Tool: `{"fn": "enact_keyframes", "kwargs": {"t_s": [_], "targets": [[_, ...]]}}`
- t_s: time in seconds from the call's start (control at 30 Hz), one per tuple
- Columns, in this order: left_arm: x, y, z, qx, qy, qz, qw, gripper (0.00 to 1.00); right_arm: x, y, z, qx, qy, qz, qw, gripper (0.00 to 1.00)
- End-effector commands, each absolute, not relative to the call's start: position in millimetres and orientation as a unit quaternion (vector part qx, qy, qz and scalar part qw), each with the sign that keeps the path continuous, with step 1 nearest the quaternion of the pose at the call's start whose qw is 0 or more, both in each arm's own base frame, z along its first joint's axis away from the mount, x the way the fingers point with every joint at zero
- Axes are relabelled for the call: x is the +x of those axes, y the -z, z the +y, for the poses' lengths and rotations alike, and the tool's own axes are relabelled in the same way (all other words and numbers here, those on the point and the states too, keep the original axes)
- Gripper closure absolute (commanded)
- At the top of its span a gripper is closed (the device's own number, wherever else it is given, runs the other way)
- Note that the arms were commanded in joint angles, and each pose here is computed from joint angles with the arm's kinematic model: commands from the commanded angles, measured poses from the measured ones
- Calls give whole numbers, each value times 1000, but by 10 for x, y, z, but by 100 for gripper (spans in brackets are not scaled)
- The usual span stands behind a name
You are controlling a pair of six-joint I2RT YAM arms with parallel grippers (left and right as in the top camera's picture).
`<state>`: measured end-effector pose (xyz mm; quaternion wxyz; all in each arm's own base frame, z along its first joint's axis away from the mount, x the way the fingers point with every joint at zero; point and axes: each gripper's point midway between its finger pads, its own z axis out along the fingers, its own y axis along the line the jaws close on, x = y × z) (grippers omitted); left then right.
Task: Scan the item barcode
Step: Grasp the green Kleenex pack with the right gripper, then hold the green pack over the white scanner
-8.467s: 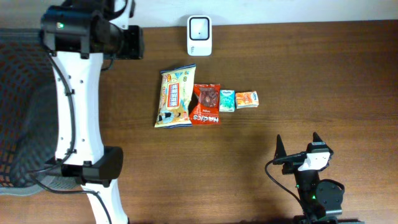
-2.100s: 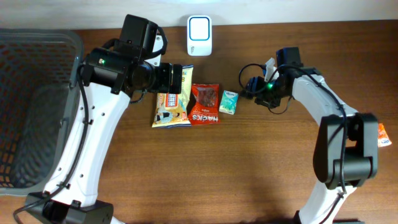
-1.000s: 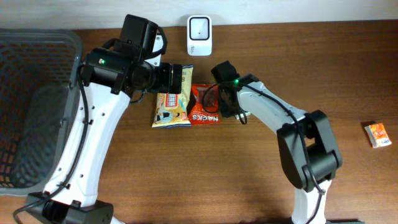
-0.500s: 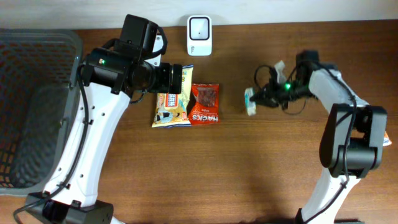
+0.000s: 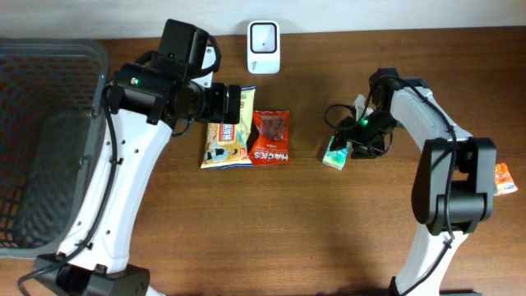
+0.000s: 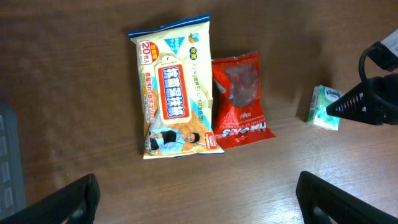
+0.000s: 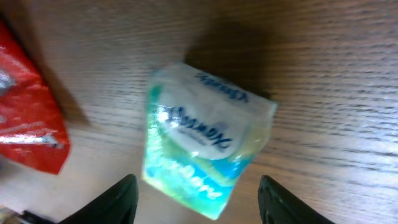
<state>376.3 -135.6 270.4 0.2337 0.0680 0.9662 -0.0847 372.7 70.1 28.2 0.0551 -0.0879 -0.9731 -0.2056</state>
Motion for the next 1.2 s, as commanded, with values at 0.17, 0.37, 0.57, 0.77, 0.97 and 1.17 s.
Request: {"fn": "enact_keyframes", "kwargs": {"t_s": [0.17, 0.37, 0.57, 0.77, 0.97, 1.17], "targets": [[3757, -2758, -1338, 73, 82, 964, 242, 1, 3671, -130, 669, -104, 195, -974, 50, 96], [3757, -2758, -1338, 73, 82, 964, 242, 1, 3699, -1030, 1471, 128, 522, -841, -58, 96], [3757, -2758, -1338, 73, 82, 964, 242, 1, 2967, -1148, 1802, 329, 535, -778, -30, 96], [3757, -2758, -1338, 73, 82, 964, 242, 1, 3157, -1070, 1899, 306, 524, -794, -44, 96], [3757, -2758, -1338, 73, 82, 964, 242, 1, 5095, -975, 1034, -103, 163, -956, -219, 96], [3757, -2758, -1338, 73, 82, 964, 242, 1, 6110, -1907, 1868, 179, -58, -815, -548, 96]]}}
